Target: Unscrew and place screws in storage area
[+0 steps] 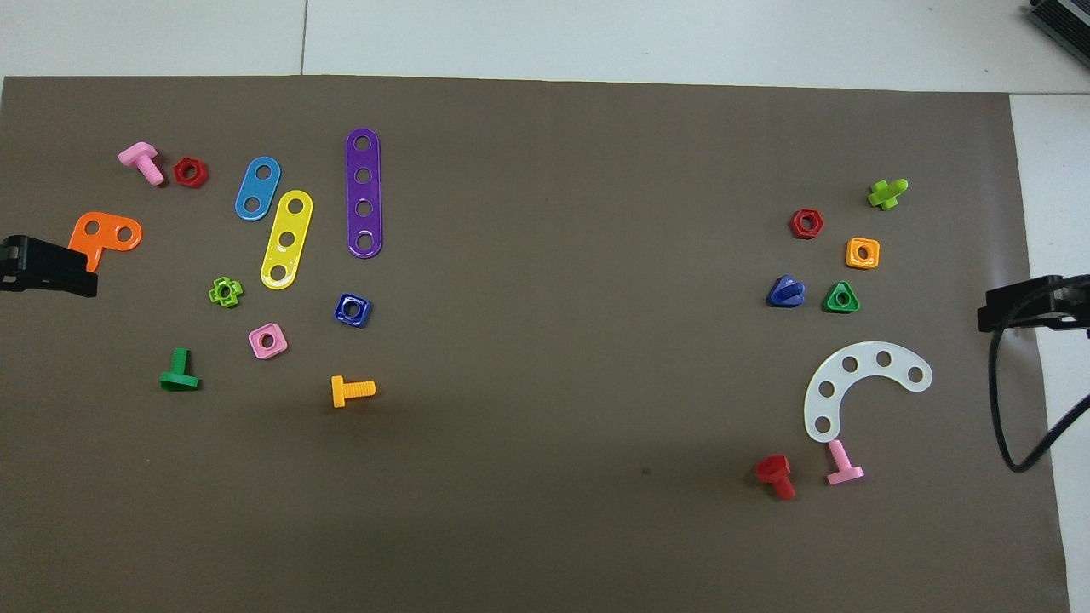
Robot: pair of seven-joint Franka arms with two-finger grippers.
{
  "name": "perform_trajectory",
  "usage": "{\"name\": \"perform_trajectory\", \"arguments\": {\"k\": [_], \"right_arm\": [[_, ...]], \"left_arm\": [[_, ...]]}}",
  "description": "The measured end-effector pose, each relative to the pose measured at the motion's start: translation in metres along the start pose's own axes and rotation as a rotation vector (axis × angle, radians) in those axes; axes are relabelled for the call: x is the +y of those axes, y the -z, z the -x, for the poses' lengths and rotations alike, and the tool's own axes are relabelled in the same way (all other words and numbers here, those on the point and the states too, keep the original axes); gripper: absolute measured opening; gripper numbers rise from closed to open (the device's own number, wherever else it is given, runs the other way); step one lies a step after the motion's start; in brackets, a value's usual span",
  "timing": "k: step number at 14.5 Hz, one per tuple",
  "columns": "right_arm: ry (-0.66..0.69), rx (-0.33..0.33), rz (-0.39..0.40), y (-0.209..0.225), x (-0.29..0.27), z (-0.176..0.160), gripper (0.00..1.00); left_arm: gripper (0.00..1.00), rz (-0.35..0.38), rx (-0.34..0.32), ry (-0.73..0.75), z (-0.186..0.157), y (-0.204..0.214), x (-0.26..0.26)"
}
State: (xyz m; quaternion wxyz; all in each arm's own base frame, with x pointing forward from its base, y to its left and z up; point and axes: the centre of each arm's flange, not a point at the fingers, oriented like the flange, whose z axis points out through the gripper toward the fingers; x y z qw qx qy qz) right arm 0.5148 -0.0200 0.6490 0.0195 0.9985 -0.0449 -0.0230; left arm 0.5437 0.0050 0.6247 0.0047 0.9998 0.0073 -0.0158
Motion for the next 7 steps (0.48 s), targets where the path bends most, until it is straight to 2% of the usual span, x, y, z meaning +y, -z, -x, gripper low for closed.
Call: {"name": "perform_trajectory", "arguments": {"k": [7], "right_arm": [[-0.001,0.006,0.001,0.0006,0.0001,-0.0005,1.00]], "left_arm": [[1.00,0.000,-0.018,-0.003,0.0008,-0.0121,0.0018]]}}
